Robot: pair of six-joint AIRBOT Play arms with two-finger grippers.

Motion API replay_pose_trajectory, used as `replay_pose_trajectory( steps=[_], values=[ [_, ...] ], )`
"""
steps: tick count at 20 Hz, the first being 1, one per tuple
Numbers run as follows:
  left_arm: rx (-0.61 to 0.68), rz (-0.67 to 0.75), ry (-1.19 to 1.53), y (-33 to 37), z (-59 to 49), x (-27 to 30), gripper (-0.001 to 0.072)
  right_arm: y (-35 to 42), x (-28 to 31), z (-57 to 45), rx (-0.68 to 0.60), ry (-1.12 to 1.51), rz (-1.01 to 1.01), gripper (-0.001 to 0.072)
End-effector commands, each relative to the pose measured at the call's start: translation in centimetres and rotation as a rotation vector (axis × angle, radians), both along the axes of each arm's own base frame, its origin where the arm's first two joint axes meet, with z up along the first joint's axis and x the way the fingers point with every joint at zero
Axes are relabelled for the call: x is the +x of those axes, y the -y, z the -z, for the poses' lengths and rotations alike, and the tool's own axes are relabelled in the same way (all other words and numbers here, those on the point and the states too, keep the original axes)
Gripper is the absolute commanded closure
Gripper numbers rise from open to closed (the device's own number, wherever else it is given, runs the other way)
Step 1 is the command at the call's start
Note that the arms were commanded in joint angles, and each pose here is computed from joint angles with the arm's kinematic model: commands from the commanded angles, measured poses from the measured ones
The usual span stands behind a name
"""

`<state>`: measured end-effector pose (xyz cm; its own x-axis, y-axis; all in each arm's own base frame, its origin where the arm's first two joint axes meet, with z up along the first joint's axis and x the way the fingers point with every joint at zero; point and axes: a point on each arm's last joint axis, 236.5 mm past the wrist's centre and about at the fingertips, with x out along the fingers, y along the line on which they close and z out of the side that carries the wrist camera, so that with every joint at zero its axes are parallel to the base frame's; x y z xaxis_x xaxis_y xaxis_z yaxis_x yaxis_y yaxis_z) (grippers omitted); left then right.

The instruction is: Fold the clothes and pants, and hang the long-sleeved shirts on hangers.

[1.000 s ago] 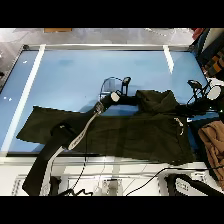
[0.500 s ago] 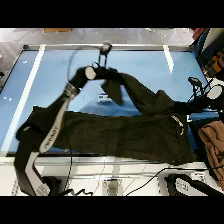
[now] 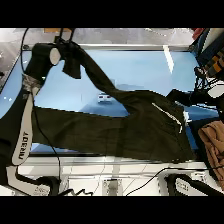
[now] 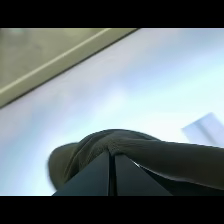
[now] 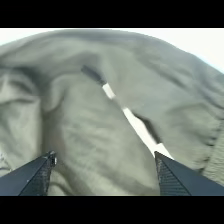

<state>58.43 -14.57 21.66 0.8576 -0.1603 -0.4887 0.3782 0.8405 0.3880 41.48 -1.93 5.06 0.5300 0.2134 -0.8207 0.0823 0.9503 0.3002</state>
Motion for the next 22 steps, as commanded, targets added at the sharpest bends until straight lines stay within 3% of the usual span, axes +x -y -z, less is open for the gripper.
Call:
replay_pose_trajectory(
  steps=[1,7,9,12,14,15,18,20,21,22],
  values=[
    [0.107,-0.117,-0.247,-6.2,4.5,-2.9,0.0689,1.0,0.4,-0.1,-0.047,0.019,0.007,0.0015],
    [0.165,-0.239,-0.632,-12.9,11.7,-8.1,0.069,1.5,0.3,0.1,-0.075,0.013,0.005,0.0018],
    [0.23,-0.09,-0.724,-12.4,12.9,-9.9,0.0691,1.5,0.3,0.1,-0.075,0.013,0.005,0.0017],
    [0.312,0.318,-0.847,-9.0,13.4,-14.4,0.0691,1.7,0.2,0.2,-0.087,0.01,0.003,0.0017],
    [0.339,0.574,-0.777,-6.3,12.8,-15.0,0.0691,2.0,0.1,0.3,-0.102,0.007,0.002,0.0017],
    [0.355,0.629,-0.712,-5.5,12.6,-14.1,0.0691,2.1,0.1,0.3,-0.105,0.006,0.001,0.0017],
    [0.409,0.565,-0.537,-5.6,13.6,-8.4,0.069,2.1,0.1,0.3,-0.108,0.005,0.001,0.0017],
    [0.531,0.474,-0.489,-8.2,15.5,-4.6,0.0689,2.1,0.1,0.3,-0.108,0.005,0.001,0.0017],
    [0.608,0.435,-0.485,-9.8,16.6,-3.3,0.0612,2.1,0.1,0.3,-0.108,0.005,0.001,0.0018],
    [0.644,0.387,-0.486,-10.9,17.3,-2.4,0.0386,2.1,0.1,0.3,-0.108,0.005,0.001,0.0018]
  ],
)
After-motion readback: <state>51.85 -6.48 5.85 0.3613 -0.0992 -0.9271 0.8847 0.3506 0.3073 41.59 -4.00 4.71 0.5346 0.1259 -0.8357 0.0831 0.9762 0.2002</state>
